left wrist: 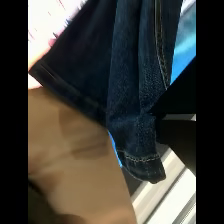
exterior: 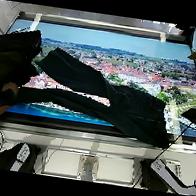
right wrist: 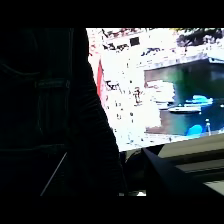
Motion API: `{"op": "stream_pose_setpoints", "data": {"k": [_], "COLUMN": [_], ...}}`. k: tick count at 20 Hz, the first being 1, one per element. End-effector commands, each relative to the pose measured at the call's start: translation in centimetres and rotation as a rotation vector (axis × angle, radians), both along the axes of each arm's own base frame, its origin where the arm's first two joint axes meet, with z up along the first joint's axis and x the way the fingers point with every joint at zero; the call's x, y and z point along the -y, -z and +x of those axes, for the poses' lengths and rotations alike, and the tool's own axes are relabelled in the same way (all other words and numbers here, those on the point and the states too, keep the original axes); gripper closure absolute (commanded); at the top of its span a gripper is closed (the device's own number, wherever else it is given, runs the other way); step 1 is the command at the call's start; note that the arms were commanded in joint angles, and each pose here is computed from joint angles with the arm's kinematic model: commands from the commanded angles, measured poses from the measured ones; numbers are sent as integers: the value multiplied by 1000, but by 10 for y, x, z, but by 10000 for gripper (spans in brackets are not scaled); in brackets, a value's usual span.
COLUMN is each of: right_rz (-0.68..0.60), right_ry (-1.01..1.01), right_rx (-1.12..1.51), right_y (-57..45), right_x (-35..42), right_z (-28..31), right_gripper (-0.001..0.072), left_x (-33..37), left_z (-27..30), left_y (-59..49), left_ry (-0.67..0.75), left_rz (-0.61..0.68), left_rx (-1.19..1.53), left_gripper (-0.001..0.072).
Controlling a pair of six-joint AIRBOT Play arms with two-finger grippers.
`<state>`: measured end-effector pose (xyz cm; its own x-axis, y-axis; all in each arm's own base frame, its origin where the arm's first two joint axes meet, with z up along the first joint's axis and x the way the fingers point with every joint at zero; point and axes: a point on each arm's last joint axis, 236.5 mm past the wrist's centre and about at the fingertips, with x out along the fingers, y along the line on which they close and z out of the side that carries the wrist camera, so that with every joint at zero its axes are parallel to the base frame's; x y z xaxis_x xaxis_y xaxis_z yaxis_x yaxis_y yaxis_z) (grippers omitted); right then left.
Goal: Fold the clothes and pants, and hang the long-sleeved shirts on hangers.
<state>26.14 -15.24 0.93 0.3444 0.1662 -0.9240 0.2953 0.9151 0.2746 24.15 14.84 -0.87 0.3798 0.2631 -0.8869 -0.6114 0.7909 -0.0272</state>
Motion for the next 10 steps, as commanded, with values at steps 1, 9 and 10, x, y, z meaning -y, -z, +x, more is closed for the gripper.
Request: {"op": "stream_pose_setpoints", "data": {"k": [1, 9, 10], "right_rz": [67, 139, 155], "right_ry": [-5, 18, 23], "right_rx": [-43, 36, 46], "right_y": [16, 5, 3], "right_x": [-14, -26, -29], "right_z": [-8, 11, 13], "right_gripper": [226, 226, 226], "left_x": [0, -18, -15], "left_z": [4, 99, 97], "left_y": [12, -50, -33], "left_ry": [-33, -30, -7], "left_rz": [-33, -165, -208], "left_rx": [37, 128, 36], "left_gripper": [580, 74, 74]}}
